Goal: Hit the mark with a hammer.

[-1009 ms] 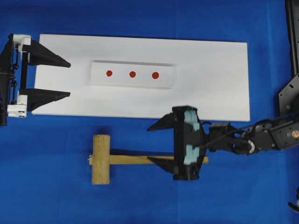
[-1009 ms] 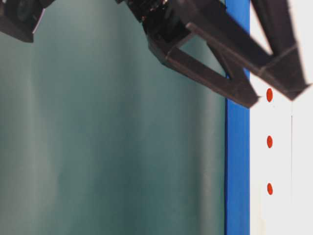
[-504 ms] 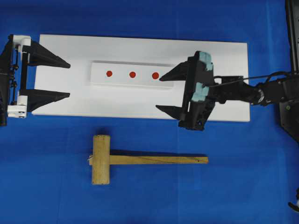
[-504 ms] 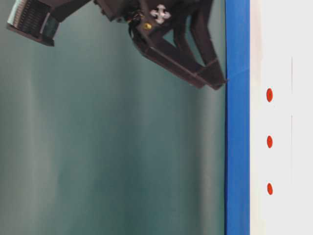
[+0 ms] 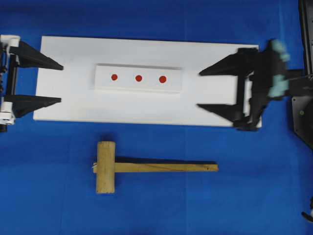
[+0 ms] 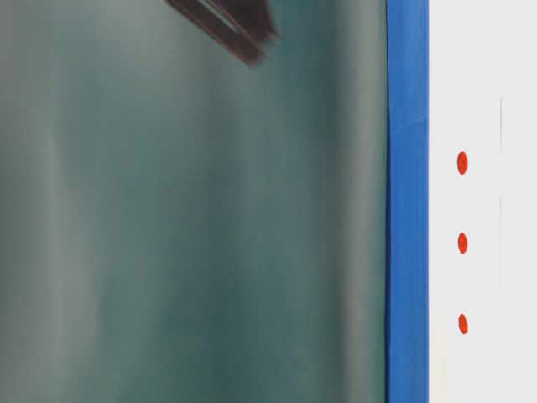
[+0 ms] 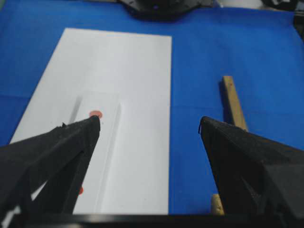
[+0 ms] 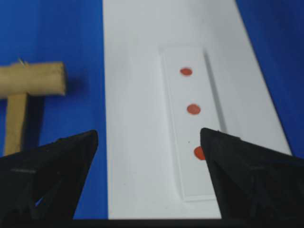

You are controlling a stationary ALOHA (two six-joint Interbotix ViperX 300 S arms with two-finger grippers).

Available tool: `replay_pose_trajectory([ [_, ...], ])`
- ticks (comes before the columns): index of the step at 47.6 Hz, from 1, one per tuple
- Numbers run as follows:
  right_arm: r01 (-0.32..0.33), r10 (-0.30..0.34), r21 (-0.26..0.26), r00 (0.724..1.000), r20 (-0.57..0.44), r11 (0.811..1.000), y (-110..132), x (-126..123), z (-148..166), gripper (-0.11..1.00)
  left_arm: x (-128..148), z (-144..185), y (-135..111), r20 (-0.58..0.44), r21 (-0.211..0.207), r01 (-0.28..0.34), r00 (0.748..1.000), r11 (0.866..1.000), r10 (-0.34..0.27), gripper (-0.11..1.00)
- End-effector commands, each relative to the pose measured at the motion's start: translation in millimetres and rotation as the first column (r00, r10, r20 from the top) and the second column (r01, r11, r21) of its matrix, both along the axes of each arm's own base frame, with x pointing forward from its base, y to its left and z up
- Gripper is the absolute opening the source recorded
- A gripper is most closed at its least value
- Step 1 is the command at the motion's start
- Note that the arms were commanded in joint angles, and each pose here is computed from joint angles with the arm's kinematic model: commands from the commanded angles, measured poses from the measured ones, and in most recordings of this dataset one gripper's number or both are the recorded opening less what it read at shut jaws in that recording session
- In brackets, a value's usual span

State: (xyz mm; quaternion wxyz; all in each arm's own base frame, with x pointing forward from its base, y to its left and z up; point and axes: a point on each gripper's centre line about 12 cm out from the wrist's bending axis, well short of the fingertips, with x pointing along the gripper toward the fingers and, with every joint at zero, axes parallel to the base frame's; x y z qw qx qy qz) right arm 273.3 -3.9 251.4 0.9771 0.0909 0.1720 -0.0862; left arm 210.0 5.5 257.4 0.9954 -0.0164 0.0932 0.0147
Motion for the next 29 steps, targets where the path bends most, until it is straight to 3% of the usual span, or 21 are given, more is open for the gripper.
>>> replay_pose_trajectory([
  [1, 0.002, -0.002, -0.002, 0.998, 0.06, 1.0, -2.0, -16.4, 12.1, 0.8, -5.1, 5.5, -1.1, 0.03, 0.02, 0.008, 1.0, 1.0, -0.008, 0.83],
  [13, 0.004, 0.0, -0.034, 0.993, 0.118, 0.999, -6.6, -63.1, 2.0, 0.79, -23.4, 5.4, -3.2, 0.054, 0.048, 0.02, 0.998, 0.999, -0.023, 0.83],
  [29, 0.057, -0.051, -0.047, 0.993, 0.106, 0.997, -15.3, -96.3, -32.9, 0.79, -48.9, -9.9, -8.1, 0.031, 0.076, 0.054, 0.998, 0.996, -0.056, 0.83],
])
